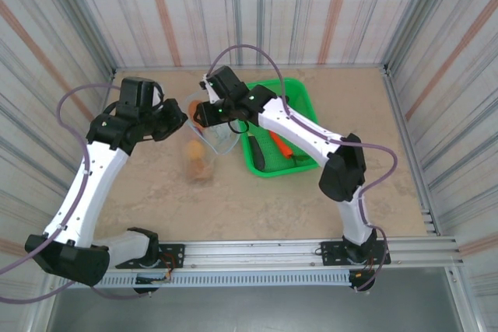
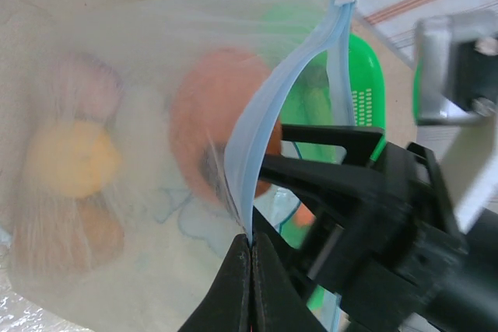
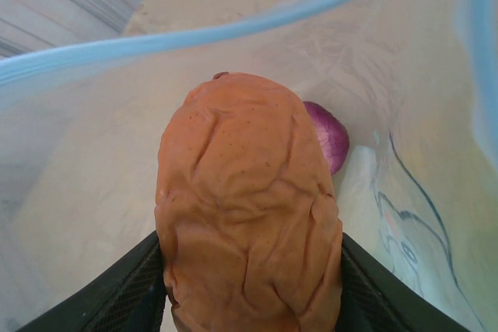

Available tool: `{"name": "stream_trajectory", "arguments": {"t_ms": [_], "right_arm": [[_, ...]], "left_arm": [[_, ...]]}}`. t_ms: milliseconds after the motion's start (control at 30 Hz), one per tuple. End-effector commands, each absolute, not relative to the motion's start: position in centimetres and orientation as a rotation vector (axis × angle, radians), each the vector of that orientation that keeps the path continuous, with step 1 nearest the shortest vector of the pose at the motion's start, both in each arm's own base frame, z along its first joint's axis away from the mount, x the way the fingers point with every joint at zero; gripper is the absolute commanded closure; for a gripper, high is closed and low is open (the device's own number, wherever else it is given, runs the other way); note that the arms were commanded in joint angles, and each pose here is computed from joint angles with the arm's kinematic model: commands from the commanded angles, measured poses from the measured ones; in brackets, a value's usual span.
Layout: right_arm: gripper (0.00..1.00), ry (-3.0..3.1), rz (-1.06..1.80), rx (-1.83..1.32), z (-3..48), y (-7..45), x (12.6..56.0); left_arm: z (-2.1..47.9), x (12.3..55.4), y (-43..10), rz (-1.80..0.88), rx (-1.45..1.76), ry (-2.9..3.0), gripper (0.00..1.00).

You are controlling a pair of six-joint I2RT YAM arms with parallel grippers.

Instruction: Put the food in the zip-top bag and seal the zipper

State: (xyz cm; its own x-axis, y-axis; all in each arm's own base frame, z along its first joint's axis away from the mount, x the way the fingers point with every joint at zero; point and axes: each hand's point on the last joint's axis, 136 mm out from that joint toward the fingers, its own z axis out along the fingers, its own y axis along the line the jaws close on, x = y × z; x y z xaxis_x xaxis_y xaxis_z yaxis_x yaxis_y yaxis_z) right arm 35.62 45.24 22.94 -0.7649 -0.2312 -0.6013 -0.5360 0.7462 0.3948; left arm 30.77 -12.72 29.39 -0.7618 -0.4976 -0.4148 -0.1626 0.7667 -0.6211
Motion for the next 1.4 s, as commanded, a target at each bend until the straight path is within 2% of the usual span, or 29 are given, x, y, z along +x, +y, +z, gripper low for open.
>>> {"name": "stream_trajectory", "arguments": {"t_ms": [0,100,200,267,500,633,733,967,1067,1233,1367], "right_arm": [[0.46,2.485,0.675,-0.591,21.2,45.1,35.9],[0.28,2.507,0.657,-0.583,20.9,45.5,36.3],[0.23,2.501,0.685,-0.590,21.7,45.5,35.8],[0.23,2.473,0.705,-0.590,22.8,45.2,35.4],[0.33,2.316,0.851,-0.573,28.9,42.8,33.1],[0.33,2.261,0.815,-0.526,31.2,39.3,33.1],[0.33,2.288,0.789,-0.457,30.7,35.6,33.6],[0.31,2.392,0.729,-0.286,25.9,26.6,35.6],[0.35,2.488,0.598,-0.239,22.4,22.9,36.3],[0.36,2.731,0.375,-0.313,15.1,20.3,36.2],[0.32,2.842,0.305,-0.344,11.5,20.1,36.2]], "left_arm": [[29.6,31.8,-12.4,-0.745,-0.487,2.367,1.00],[29.4,32.3,-12.1,-0.739,-0.500,2.367,1.00],[29.1,32.4,-11.9,-0.750,-0.520,2.373,1.00],[29.0,32.3,-11.8,-0.757,-0.525,2.374,1.00],[28.6,31.8,-11.3,-0.756,-0.525,2.370,1.00],[28.8,31.7,-11.3,-0.751,-0.505,2.367,1.00],[29.2,31.6,-11.5,-0.760,-0.485,2.364,1.00],[29.7,31.2,-11.6,-0.770,-0.455,2.355,1.00],[29.8,30.9,-11.8,-0.794,-0.449,2.353,1.00],[29.0,30.3,-12.2,-0.837,-0.465,2.368,1.00],[28.7,30.1,-12.5,-0.861,-0.475,2.375,1.00]]}}
